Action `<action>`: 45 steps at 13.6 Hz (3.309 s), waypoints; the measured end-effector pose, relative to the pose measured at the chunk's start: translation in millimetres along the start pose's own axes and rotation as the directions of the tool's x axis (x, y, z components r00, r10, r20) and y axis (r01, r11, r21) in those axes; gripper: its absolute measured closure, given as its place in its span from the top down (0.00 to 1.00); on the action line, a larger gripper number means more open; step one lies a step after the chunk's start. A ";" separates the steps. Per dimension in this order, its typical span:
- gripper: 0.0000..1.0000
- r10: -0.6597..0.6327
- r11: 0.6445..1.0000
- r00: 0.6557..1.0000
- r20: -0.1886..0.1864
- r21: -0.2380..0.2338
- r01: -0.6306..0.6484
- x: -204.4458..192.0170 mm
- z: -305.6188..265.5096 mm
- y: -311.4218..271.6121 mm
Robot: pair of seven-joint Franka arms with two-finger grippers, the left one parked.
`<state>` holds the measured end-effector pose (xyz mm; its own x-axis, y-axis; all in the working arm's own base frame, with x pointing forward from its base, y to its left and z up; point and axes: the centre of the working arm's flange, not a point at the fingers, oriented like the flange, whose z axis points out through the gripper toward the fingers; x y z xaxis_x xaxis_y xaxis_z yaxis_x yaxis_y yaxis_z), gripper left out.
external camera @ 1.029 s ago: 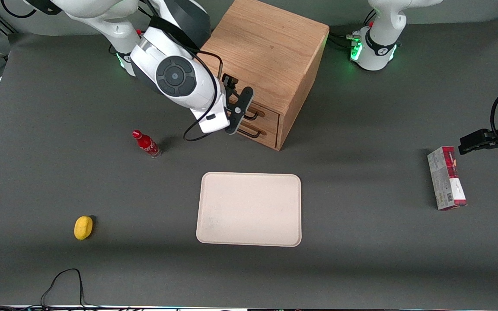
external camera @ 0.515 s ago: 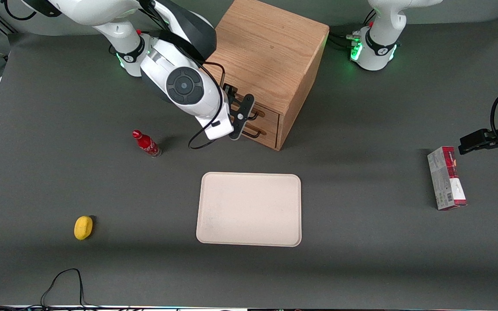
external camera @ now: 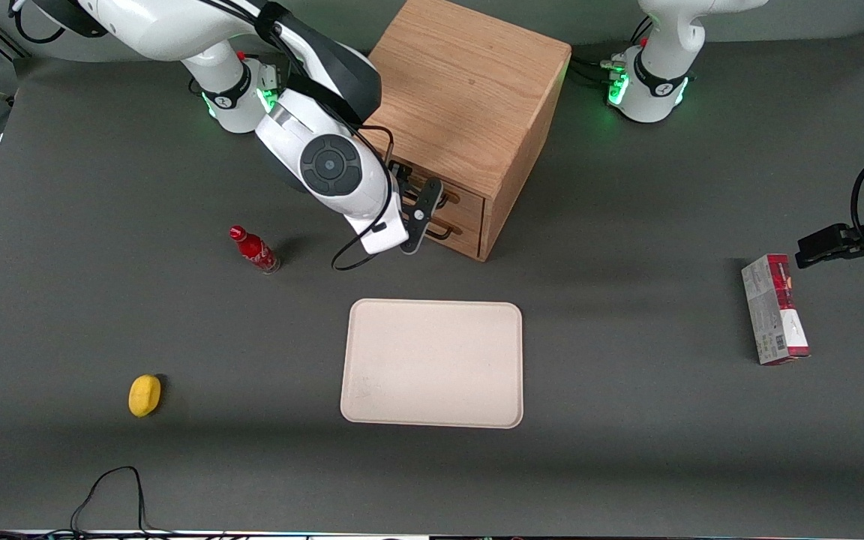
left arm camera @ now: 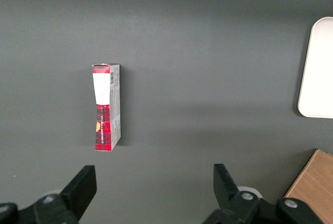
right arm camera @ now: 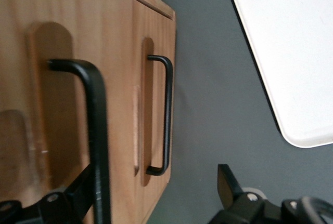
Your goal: Open upper drawer
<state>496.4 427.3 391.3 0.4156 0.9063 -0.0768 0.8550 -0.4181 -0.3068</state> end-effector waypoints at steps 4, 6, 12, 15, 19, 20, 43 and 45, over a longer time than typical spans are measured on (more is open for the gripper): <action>1.00 -0.036 0.999 0.999 -0.003 -0.018 0.036 -5.8 -0.2 20.9; 1.00 -0.042 0.999 0.999 -0.007 -0.031 0.041 -15.1 -4.7 45.4; 1.00 -0.027 0.997 0.998 -0.054 -0.072 0.023 -45.6 -28.8 139.5; 1.00 0.009 0.998 0.997 -0.080 -0.064 -0.014 -54.4 -37.0 181.3; 1.00 0.042 0.996 0.993 -0.108 -0.069 -0.049 -59.7 -46.1 206.9; 1.00 0.043 0.996 0.993 -0.114 -0.073 -0.052 -60.0 -49.7 208.1; 1.00 0.842 0.457 0.444 -0.306 -0.034 -0.889 -373.2 -234.6 62.1; 1.00 0.878 0.382 0.364 -0.311 -0.006 -0.924 -377.7 -232.4 72.4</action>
<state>473.4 40.3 618.5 0.9984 -0.0560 -0.0020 -0.0560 -0.9976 -0.0403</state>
